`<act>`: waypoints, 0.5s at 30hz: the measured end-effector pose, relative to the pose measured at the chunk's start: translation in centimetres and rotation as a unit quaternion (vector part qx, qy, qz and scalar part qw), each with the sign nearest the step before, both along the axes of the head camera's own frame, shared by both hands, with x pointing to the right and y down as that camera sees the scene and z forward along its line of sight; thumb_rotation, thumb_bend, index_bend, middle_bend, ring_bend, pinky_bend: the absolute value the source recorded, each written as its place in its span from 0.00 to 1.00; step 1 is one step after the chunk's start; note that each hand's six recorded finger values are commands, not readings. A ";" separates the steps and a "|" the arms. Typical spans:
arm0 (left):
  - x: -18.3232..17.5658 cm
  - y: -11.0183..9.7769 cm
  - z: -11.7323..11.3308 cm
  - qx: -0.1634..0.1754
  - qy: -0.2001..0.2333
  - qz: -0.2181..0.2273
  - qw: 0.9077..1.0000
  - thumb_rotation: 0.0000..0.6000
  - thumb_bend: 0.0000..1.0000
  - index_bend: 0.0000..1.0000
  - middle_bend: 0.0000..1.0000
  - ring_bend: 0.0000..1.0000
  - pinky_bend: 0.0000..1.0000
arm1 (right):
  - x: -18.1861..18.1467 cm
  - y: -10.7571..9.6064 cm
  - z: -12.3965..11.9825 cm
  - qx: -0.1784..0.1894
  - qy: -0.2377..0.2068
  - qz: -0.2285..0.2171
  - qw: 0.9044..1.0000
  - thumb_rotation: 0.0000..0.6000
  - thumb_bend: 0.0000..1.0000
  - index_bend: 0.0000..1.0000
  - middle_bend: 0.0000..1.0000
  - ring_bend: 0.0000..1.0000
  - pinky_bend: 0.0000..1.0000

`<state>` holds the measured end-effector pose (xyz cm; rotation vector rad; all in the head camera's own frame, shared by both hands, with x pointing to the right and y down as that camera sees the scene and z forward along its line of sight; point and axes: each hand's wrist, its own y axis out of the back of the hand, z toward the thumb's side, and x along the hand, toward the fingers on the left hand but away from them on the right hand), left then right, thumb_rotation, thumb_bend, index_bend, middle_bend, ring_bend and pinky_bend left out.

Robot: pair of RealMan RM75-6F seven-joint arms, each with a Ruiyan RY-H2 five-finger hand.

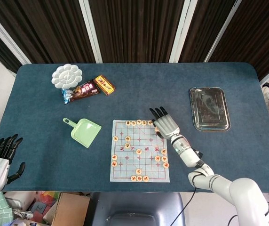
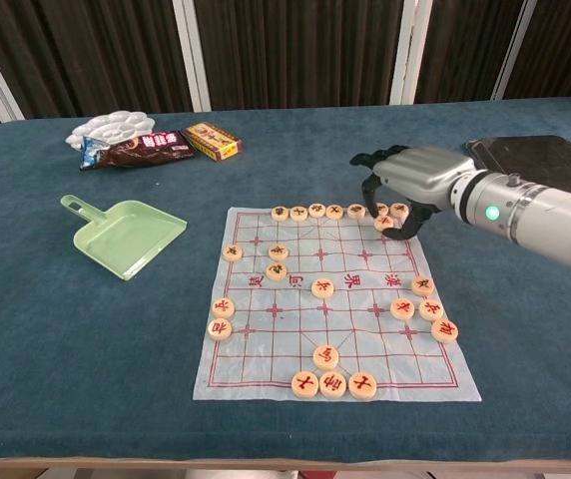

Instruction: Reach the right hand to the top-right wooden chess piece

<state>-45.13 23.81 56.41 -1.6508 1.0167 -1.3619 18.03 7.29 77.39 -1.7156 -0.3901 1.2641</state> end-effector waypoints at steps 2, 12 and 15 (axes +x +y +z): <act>0.0 0.0 0.0 0.000 0.000 0.000 1.000 1.00 0.42 0.00 0.00 0.00 0.03 | 0.1 -0.3 -0.4 0.004 -0.007 0.006 1.000 1.00 0.46 0.64 0.11 0.00 0.00; 0.0 0.0 0.1 -0.001 -0.003 0.000 1.000 1.00 0.42 0.00 0.00 0.00 0.03 | 1.2 -2.5 -1.0 0.014 -0.005 0.040 0.999 1.00 0.46 0.64 0.12 0.00 0.00; -0.1 0.0 0.2 -0.002 -0.005 -0.004 1.000 1.00 0.42 0.00 0.00 0.00 0.03 | 1.2 -2.9 -0.8 0.016 0.003 0.041 0.999 1.00 0.46 0.64 0.12 0.00 0.00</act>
